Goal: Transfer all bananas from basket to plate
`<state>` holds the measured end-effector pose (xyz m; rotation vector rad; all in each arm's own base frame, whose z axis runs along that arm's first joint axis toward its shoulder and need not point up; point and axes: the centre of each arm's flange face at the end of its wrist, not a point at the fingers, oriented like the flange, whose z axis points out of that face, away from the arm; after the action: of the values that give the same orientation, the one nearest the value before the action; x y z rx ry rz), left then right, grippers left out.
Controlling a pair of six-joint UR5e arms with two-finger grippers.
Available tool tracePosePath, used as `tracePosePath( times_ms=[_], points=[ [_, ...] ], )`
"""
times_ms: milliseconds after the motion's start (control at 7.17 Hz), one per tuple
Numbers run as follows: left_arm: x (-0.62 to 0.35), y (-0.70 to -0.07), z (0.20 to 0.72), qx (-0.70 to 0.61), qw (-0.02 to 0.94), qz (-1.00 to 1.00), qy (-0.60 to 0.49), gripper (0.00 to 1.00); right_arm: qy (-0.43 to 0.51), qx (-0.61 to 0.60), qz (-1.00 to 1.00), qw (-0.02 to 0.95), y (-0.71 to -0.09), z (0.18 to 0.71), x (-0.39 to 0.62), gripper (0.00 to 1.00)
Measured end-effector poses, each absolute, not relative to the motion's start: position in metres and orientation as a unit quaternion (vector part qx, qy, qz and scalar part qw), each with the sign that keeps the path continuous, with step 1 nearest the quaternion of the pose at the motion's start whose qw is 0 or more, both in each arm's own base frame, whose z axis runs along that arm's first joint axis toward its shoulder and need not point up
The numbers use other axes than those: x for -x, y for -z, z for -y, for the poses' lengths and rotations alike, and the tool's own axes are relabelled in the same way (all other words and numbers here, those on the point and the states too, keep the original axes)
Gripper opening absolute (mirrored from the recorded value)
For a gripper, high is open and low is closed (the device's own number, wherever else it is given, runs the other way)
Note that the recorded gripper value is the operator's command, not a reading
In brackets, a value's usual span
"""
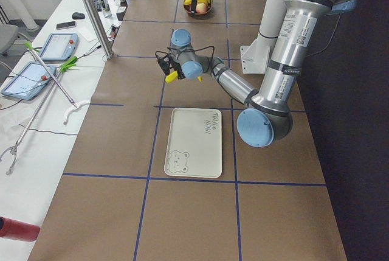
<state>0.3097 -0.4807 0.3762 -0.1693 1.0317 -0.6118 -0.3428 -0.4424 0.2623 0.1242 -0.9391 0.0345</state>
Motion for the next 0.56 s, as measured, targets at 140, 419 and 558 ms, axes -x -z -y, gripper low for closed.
tracePosePath(
  times_ms=[140, 419, 558],
  points=[
    [-0.277, -0.425, 0.471, 0.071, 0.840, -0.458, 0.283, 0.00, 0.014, -0.063, 0.426, 0.902, -0.300, 0.454, 0.311, 1.00],
    [-0.219, -0.501, 0.457, 0.052, 0.870, -0.414, 0.262, 0.00, 0.064, -0.068, 0.397, 0.913, -0.367, 0.467, 0.243, 1.00],
    [-0.194, -0.537, 0.452, 0.048, 0.883, -0.394, 0.250, 0.00, 0.085, -0.070, 0.386, 0.916, -0.396, 0.467, 0.211, 1.00]
  ],
)
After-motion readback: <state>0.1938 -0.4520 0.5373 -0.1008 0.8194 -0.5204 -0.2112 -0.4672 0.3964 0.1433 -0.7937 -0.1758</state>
